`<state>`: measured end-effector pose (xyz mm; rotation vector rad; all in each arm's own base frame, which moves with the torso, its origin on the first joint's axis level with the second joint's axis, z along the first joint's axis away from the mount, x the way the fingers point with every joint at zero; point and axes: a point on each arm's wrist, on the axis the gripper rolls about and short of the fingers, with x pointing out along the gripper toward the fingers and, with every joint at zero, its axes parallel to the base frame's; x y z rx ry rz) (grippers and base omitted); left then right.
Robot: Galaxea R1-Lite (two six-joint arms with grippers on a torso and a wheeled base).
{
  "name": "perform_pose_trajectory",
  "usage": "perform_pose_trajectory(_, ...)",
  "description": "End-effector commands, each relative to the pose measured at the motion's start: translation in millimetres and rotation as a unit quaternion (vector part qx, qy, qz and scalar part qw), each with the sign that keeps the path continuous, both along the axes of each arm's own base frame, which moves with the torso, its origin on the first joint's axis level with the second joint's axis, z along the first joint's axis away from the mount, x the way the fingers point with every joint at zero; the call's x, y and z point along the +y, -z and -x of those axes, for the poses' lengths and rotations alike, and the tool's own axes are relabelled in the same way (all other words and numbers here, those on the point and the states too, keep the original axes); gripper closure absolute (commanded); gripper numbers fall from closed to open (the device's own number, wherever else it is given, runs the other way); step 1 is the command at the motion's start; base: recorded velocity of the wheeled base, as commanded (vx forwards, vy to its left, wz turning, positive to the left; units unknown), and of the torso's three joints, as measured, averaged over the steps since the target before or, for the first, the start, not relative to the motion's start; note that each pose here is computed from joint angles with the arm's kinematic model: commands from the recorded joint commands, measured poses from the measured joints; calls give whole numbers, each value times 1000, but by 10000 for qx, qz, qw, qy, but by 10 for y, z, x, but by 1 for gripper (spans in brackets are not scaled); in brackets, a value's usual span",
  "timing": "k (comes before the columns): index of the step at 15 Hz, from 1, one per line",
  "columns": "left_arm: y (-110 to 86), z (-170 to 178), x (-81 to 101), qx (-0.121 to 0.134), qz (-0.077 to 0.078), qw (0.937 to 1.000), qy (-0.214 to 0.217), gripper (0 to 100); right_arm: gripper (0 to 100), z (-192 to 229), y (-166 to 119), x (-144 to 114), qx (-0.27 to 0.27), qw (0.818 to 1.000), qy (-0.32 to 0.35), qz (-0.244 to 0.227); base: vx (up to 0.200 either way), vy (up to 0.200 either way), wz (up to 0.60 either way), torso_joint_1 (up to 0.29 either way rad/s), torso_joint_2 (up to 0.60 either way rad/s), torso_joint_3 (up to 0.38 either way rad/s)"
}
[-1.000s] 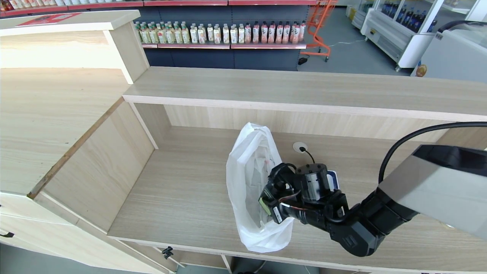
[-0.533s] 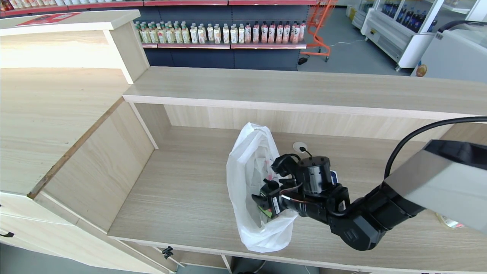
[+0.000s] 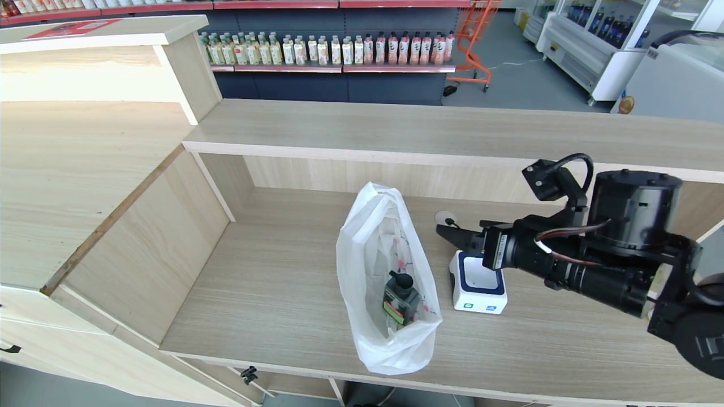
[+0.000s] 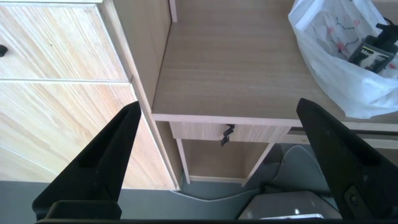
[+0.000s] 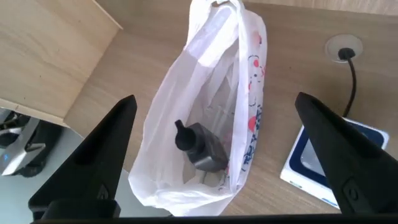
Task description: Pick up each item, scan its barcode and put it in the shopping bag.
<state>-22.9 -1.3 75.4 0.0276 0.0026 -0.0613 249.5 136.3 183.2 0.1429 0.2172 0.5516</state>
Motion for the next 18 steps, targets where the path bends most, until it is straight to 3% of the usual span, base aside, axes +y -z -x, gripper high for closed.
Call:
perform_pose_trajectory(1, 0, 1, 0, -2, 0, 10000, 0, 0, 0, 375, -280, -336, -514, 9983, 282, -61, 0, 0, 0, 0, 0, 0)
perform_pose_trajectory(5, 0, 1, 0, -2, 0, 10000, 0, 0, 0, 512, -76, -505, -151, 9986, 497, 128, 0, 0, 0, 0, 0, 0)
perform_pose_trajectory(9, 0, 1, 0, -2, 0, 10000, 0, 0, 0, 485, -29, -587, -64, 9974, 695, 170, -200, 0, 0, 6, 10, 5)
perform_pose_trajectory(12, 0, 1, 0, -2, 0, 10000, 0, 0, 0, 509, 66, -662, 95, 9961, 843, 250, 0, 0, 0, 0, 0, 0)
perform_pose_trajectory(18, 0, 1, 0, -2, 0, 10000, 0, 0, 0, 505, 160, -764, 265, 9929, 1111, 334, 0, -200, 0, 5, 1, 2)
